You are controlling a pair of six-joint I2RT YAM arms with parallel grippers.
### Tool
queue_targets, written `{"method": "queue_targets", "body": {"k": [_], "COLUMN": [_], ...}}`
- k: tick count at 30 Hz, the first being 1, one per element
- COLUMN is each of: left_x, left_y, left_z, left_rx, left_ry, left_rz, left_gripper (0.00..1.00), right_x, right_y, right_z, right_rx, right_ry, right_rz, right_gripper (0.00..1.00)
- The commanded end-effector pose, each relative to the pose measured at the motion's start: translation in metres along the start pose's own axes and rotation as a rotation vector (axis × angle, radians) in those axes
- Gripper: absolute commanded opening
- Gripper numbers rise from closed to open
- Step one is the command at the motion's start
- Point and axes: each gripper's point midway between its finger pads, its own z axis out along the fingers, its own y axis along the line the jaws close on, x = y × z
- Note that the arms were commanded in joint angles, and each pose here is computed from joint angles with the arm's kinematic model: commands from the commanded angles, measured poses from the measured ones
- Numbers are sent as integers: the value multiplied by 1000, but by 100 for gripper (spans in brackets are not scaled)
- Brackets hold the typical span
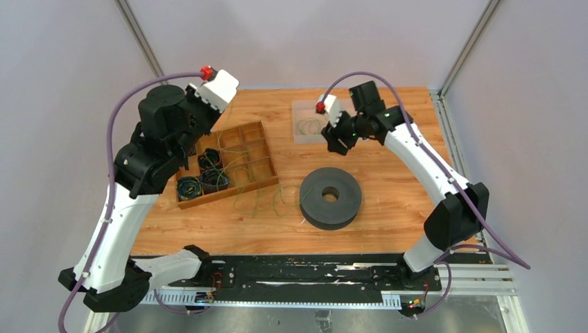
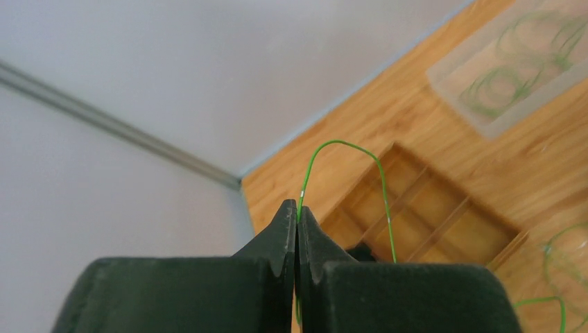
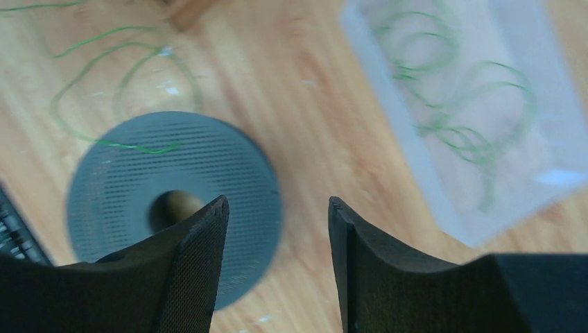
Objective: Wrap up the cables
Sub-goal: Adjust the storage box at the center of the board.
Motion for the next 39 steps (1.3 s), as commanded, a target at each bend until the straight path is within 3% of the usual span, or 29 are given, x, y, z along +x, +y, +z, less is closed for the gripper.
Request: {"method": "queue_targets", "body": {"k": [1, 7, 12, 17, 22, 30, 35, 39], "left_x": [68, 164, 235, 273, 301, 259, 213, 190], "left_y": [12, -62, -110, -153, -165, -170, -204, -243], "left_z": [-15, -29, -34, -37, -40, -30, -22, -6], "left_rx": [-87, 233, 407, 566, 616, 687, 860, 985], "left_ry": [249, 444, 587, 653, 711, 578, 426, 320], "left_rz": [208, 352, 406, 363, 413, 362, 199, 52], "left_gripper": [0, 1, 5, 9, 20, 48, 80, 87], "right_x": [18, 30, 41, 51, 64, 66, 67, 69], "right_y": [70, 88, 87, 84, 79, 78, 76, 75], "right_z": [26, 26, 21, 17, 16, 10, 7, 3], "right_rx": [-208, -244, -210, -173, -125, -103, -86, -92], "right_ry": [61, 86, 113, 143, 189, 197, 201, 190], "right_rz": [2, 49, 56, 58, 64, 66, 66, 103], "right_gripper": [54, 54, 54, 54, 54, 53, 53, 53]}}
